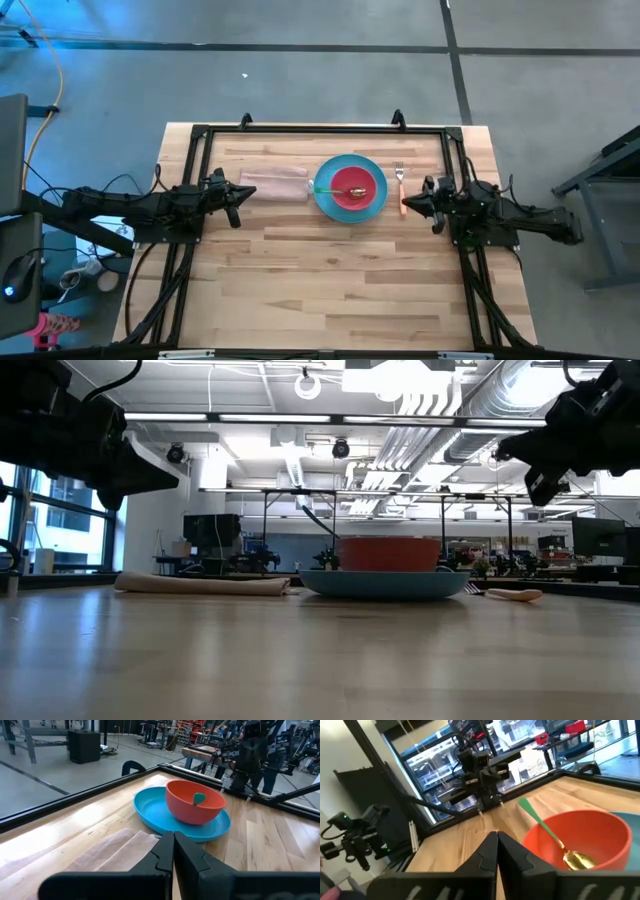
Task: Set table place
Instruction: Return to Home Position
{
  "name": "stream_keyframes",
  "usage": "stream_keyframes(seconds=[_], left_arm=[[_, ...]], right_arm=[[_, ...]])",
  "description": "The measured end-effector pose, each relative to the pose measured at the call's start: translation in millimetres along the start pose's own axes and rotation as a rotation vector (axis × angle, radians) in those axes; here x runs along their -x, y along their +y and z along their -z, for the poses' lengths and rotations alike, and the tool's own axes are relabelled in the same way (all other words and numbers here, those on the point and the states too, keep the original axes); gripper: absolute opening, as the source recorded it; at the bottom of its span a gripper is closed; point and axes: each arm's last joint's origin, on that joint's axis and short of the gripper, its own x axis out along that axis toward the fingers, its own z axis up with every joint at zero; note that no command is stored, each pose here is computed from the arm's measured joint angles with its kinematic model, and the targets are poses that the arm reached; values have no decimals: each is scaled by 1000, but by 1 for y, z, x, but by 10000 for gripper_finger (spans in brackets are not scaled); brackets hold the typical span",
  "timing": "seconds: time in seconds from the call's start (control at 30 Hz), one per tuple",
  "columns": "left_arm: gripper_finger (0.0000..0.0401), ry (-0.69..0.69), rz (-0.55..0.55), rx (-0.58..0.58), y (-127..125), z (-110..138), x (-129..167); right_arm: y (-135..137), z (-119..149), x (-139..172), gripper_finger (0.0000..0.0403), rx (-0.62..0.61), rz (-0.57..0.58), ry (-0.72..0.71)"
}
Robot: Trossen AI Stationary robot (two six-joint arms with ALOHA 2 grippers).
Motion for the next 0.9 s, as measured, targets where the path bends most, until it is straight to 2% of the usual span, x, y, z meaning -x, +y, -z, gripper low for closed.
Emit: stream_keyframes(seconds=[0.9], left_arm=[[1, 0, 0, 0, 0, 0, 0]], right_arm=[[-1, 1, -1, 0, 0, 20, 8]])
